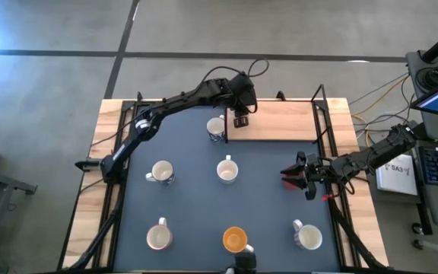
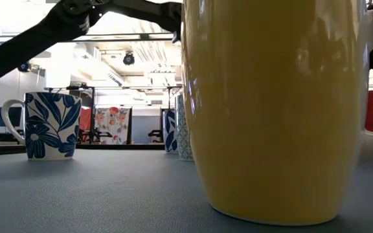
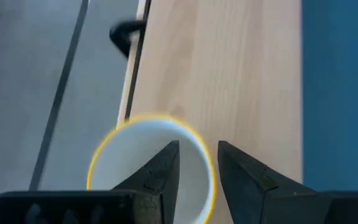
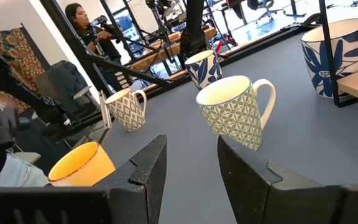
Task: Place coffee mugs
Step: Put the green mug on the shelf
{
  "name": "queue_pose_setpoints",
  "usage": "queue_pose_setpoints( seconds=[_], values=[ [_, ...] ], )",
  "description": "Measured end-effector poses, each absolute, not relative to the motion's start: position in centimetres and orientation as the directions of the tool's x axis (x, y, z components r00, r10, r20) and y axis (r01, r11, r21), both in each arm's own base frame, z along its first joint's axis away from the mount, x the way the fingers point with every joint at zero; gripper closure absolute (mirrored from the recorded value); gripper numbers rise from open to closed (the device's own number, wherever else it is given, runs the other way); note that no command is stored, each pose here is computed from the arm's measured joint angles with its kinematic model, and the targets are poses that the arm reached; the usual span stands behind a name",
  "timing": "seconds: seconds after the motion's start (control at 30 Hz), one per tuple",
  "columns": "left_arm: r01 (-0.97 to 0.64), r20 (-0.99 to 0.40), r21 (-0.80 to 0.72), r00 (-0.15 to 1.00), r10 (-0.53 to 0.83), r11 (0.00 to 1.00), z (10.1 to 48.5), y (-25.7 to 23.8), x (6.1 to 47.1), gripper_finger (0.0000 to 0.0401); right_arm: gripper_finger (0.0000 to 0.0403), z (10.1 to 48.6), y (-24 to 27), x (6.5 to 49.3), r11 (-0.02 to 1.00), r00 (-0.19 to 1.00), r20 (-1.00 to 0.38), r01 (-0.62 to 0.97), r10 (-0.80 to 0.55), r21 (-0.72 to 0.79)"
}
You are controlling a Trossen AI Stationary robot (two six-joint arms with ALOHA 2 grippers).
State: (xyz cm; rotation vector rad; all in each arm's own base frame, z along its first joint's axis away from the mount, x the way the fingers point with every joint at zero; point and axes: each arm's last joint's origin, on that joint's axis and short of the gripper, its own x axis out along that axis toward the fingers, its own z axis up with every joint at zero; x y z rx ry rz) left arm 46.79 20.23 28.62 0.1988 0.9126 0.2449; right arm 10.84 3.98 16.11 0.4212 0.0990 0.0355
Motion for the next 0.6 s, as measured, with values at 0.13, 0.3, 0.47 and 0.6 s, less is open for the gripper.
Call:
queue_pose_setpoints(
  seconds=[0.13,0.3,0.47,0.6],
  values=[
    [-0.096,-0.739,0.238,0.627,0.244,0.967,28.88,20.04,46.97,0.0309,0.0271,16.11,3.97,10.84,0.912,0.995,-0.088,-0.014,0.055,0.41],
    [-0.048,-0.726,0.196,0.665,0.177,0.98,28.55,19.95,47.31,0.0309,0.0271,16.1,3.98,10.85,0.912,0.994,-0.09,-0.014,0.055,0.409],
    [-0.042,-0.7,0.226,0.687,0.192,0.973,28.49,20.26,47.56,0.0309,0.0271,16.12,3.97,10.85,0.912,0.995,-0.088,-0.014,0.055,0.41],
    [-0.064,-0.703,0.221,0.681,0.204,0.973,27.94,20.84,47.62,0.0309,0.0271,16.13,3.97,10.85,0.912,0.995,-0.088,-0.014,0.055,0.41]
  ],
)
